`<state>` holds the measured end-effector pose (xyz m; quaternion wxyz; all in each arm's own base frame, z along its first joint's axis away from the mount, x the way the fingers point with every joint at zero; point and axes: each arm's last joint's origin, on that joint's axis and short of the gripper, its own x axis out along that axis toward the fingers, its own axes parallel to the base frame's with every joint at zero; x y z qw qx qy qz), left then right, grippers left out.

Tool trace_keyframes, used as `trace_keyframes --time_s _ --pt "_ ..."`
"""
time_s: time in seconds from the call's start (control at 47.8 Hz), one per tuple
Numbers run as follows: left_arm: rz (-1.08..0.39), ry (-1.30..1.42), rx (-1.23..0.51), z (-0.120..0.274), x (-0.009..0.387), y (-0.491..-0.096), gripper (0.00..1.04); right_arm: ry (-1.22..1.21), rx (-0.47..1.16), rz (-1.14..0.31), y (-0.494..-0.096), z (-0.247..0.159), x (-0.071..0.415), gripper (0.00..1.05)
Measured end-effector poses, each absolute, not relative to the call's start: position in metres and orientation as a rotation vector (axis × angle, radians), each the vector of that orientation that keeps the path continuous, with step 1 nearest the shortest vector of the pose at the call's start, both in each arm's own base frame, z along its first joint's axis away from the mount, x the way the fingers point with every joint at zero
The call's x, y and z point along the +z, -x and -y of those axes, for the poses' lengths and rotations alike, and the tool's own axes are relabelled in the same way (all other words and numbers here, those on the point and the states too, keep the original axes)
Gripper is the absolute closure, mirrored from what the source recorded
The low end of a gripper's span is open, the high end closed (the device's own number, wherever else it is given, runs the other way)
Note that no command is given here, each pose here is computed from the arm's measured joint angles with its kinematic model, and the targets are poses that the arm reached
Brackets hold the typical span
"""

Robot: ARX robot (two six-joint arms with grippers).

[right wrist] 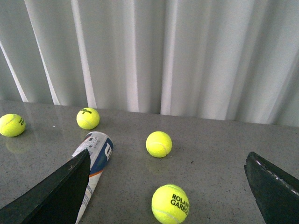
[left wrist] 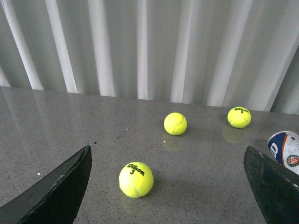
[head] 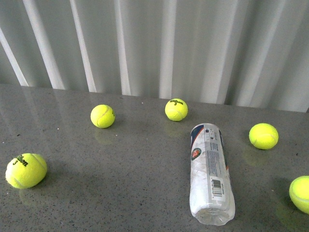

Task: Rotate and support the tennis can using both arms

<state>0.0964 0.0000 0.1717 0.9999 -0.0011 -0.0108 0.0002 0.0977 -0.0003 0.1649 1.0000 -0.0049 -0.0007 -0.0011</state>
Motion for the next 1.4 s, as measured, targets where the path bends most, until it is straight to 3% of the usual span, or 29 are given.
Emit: trace_keyframes --time_s 1.193,1.256,1.402 --pt "0.022 0.002 0.0 0.0 0.172 -0.096 0.07 0.026 -0.005 -0.034 -0.098 0.0 0.165 0.07" --pt "0.022 0.002 0.001 0.0 0.172 -0.096 0.07 0.056 0.012 -0.1 -0.102 -0.001 0.177 0.07" --pt "0.022 0.002 0.001 0.0 0.172 -0.096 0.07 0.01 0.024 0.056 -0.135 0.004 0.253 0.07"
